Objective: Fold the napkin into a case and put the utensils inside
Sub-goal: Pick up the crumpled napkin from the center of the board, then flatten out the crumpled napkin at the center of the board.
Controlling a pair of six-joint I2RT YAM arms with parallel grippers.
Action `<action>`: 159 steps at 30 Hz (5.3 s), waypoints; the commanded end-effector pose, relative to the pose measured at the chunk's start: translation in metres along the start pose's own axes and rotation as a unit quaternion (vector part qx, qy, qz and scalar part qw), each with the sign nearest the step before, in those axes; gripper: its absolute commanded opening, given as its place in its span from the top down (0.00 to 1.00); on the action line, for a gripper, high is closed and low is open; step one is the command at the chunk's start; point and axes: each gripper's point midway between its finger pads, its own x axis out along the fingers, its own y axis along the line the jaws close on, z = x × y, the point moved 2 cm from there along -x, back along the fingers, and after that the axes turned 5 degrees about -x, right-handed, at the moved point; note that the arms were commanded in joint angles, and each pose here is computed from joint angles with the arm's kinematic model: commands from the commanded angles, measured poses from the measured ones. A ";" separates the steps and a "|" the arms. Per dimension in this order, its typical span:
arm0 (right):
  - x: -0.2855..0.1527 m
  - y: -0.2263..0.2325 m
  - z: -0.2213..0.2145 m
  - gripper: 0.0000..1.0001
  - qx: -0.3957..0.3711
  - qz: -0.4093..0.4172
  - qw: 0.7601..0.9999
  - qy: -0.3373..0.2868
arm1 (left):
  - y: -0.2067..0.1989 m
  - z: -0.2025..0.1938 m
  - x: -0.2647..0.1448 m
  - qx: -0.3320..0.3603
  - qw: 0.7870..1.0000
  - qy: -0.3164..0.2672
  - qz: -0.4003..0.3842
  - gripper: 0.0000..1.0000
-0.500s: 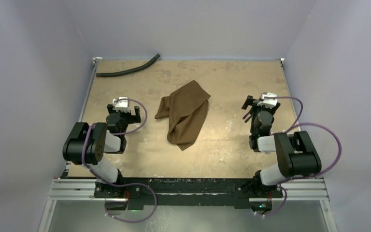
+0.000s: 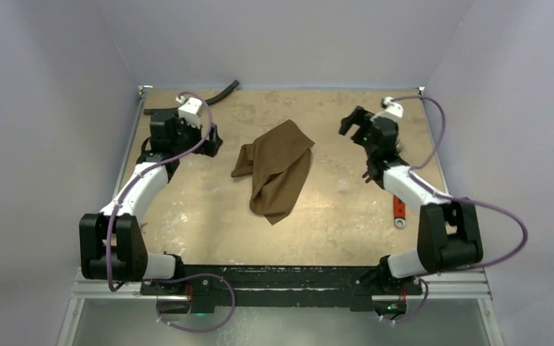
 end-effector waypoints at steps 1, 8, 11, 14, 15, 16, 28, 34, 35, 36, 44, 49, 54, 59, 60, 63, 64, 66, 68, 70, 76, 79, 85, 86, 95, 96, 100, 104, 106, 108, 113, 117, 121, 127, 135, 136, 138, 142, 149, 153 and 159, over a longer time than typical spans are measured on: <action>0.013 0.059 -0.037 0.03 -0.033 0.058 0.992 0.104 | -0.050 -0.057 -0.011 -0.002 0.985 0.147 -0.089 0.01; 0.041 0.103 -0.072 0.16 -0.038 0.101 0.980 0.166 | -0.099 -0.105 0.007 0.044 0.961 0.244 -0.125 0.04; 0.049 0.111 -0.085 0.20 -0.040 0.111 0.975 0.188 | -0.113 -0.122 0.008 0.065 0.953 0.266 -0.134 0.05; 0.050 0.114 -0.099 0.21 -0.039 0.116 0.971 0.207 | -0.120 -0.134 0.011 0.079 0.946 0.280 -0.143 0.05; 0.049 0.115 -0.102 0.21 -0.040 0.117 0.970 0.210 | -0.121 -0.137 0.012 0.083 0.944 0.285 -0.144 0.05; 0.046 0.116 -0.104 0.21 -0.041 0.117 0.970 0.210 | -0.121 -0.139 0.012 0.086 0.942 0.289 -0.146 0.05; 0.019 0.101 -0.121 0.19 -0.057 0.120 0.967 0.218 | -0.155 -0.162 0.026 0.073 0.915 0.326 -0.227 0.21; 0.023 0.105 -0.117 0.19 -0.065 0.124 0.965 0.220 | -0.169 -0.155 0.018 0.061 0.906 0.327 -0.260 0.22; 0.024 0.106 -0.117 0.19 -0.065 0.125 0.965 0.221 | -0.169 -0.151 0.017 0.064 0.909 0.320 -0.259 0.20; 0.026 0.107 -0.117 0.19 -0.065 0.125 0.965 0.221 | -0.169 -0.149 0.016 0.064 0.911 0.314 -0.259 0.18; 0.033 0.120 -0.124 0.21 -0.058 0.130 0.963 0.227 | -0.156 -0.164 0.019 0.084 0.915 0.322 -0.228 0.42; 0.035 0.125 -0.128 0.23 -0.053 0.129 0.962 0.235 | -0.156 -0.154 0.021 0.086 0.917 0.318 -0.224 0.85; 0.033 0.131 -0.130 0.22 -0.055 0.121 0.962 0.239 | -0.148 -0.092 0.033 0.137 0.937 0.268 -0.178 1.00; 0.031 0.126 -0.130 0.17 -0.053 0.106 0.964 0.238 | -0.139 0.000 0.032 0.209 0.956 0.169 -0.120 1.00; 0.030 0.125 -0.130 0.16 -0.054 0.105 0.964 0.237 | -0.135 0.006 0.030 0.218 0.956 0.166 -0.107 1.00; 0.028 0.123 -0.128 0.13 -0.067 0.105 0.965 0.230 | -0.124 -0.004 0.026 0.230 0.951 0.189 -0.085 1.00; 0.027 0.122 -0.126 0.12 -0.079 0.103 0.966 0.223 | -0.121 -0.012 0.025 0.231 0.949 0.200 -0.081 1.00; 0.025 0.119 -0.115 0.11 -0.124 0.108 0.968 0.192 | -0.116 -0.026 0.023 0.233 0.945 0.215 -0.076 1.00; 0.020 0.118 -0.107 0.11 -0.172 0.132 0.963 0.159 | -0.109 -0.032 0.021 0.241 0.943 0.221 -0.062 1.00; 0.012 0.123 -0.102 0.13 -0.228 0.186 0.947 0.128 | -0.102 -0.031 0.019 0.255 0.941 0.217 -0.041 1.00; -0.017 0.151 -0.098 0.18 -0.366 0.357 0.858 0.052 | -0.091 -0.018 0.010 0.281 0.939 0.200 -0.008 1.00; -0.001 0.155 -0.103 0.20 -0.400 0.359 0.840 0.078 | -0.092 -0.017 0.006 0.281 0.939 0.197 -0.011 1.00; 0.021 0.165 -0.120 0.25 -0.416 0.371 0.825 0.097 | -0.093 -0.020 0.003 0.276 0.942 0.192 -0.017 1.00; 0.022 0.166 -0.122 0.25 -0.417 0.373 0.823 0.097 | -0.094 -0.020 0.003 0.275 0.942 0.191 -0.018 1.00; 0.007 0.158 -0.149 0.20 -0.470 0.405 0.776 0.114 | -0.085 -0.023 0.009 0.291 0.937 0.194 0.002 1.00; 0.007 0.156 -0.150 0.19 -0.478 0.401 0.773 0.113 | -0.085 -0.023 0.009 0.293 0.937 0.193 0.004 1.00; 0.015 0.146 -0.155 0.17 -0.499 0.378 0.770 0.125 | -0.084 -0.025 0.010 0.295 0.936 0.190 0.003 1.00; 0.020 0.141 -0.163 0.17 -0.522 0.360 0.763 0.123 | -0.086 -0.028 0.015 0.293 0.935 0.202 -0.004 1.00; 0.024 0.139 -0.163 0.18 -0.529 0.346 0.767 0.113 | -0.086 -0.025 0.015 0.292 0.935 0.202 -0.003 1.00; 0.029 0.139 -0.164 0.20 -0.536 0.332 0.769 0.101 | -0.086 -0.022 0.014 0.292 0.936 0.197 -0.001 1.00; 0.041 0.145 -0.169 0.43 -0.562 0.307 0.764 0.082 | -0.087 -0.019 0.009 0.291 0.938 0.190 -0.001 1.00; 0.043 0.157 -0.158 0.59 -0.559 0.297 0.772 0.045 | -0.085 -0.015 0.007 0.296 0.937 0.186 0.004 1.00; 0.043 0.163 -0.144 1.00 -0.553 0.280 0.784 0.023 | -0.083 -0.008 0.005 0.302 0.937 0.176 0.014 1.00; 0.021 0.174 -0.068 1.00 -0.503 0.228 0.832 -0.051 | -0.080 0.053 -0.003 0.291 0.949 0.097 0.072 1.00; -0.049 0.193 0.070 1.00 -0.406 0.196 0.882 -0.136 | -0.093 0.167 -0.044 0.298 0.950 -0.023 0.096 1.00; -0.061 0.195 0.085 1.00 -0.390 0.198 0.887 -0.144 | -0.095 0.177 -0.052 0.300 0.949 -0.029 0.096 1.00; -0.090 0.200 0.116 1.00 -0.359 0.206 0.895 -0.163 | -0.099 0.195 -0.070 0.304 0.947 -0.044 0.091 1.00; -0.136 0.203 0.161 1.00 -0.293 0.189 0.921 -0.176 | -0.105 0.235 -0.124 0.311 0.941 -0.101 0.091 1.00; -0.199 0.222 0.193 1.00 -0.269 0.213 0.926 -0.157 | -0.113 0.289 -0.211 0.345 0.914 -0.194 0.092 1.00; -0.221 0.221 0.203 1.00 -0.260 0.210 0.932 -0.142 | -0.113 0.292 -0.236 0.368 0.903 -0.200 0.093 1.00; -0.252 0.204 0.224 1.00 -0.219 0.218 0.938 -0.156 | -0.110 0.248 -0.233 0.401 0.903 -0.141 0.061 1.00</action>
